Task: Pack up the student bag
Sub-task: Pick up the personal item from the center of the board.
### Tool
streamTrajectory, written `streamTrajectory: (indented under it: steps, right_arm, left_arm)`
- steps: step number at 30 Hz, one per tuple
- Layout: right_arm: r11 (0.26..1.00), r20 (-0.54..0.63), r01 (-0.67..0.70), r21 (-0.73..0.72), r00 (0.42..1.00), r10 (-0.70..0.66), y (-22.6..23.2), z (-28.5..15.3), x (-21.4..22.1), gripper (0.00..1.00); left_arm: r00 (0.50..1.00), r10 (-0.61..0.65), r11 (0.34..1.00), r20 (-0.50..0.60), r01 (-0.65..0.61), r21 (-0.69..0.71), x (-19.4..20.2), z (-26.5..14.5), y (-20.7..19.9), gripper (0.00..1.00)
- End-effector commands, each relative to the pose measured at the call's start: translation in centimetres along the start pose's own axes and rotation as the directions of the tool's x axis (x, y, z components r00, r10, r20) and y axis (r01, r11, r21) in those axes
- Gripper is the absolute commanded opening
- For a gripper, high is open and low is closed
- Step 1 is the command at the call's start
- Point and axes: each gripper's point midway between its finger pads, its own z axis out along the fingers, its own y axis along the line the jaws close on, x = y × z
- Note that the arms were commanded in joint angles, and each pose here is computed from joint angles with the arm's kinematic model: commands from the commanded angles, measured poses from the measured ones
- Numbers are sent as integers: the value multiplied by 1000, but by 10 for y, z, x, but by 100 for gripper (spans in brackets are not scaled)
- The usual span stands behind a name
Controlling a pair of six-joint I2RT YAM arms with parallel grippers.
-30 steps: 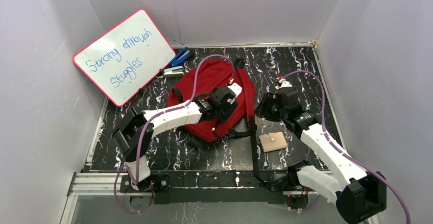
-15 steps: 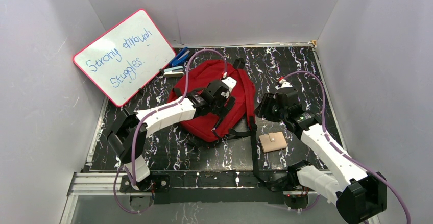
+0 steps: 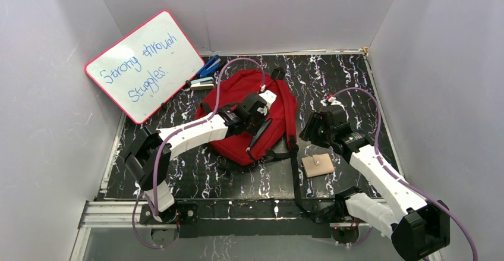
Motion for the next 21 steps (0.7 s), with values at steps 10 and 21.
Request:
streamTrajectory:
  steps: [10, 21]
  right_arm:
    - [863, 2, -287, 415, 949, 315, -64, -36, 29, 75]
    - [745, -10, -445, 496, 856, 518, -80, -31, 77, 81]
  left_arm:
    - [1000, 6, 1000, 23, -6, 3, -7, -5, 3, 0]
    - [999, 3, 1000, 33, -4, 24, -10, -3, -1, 0]
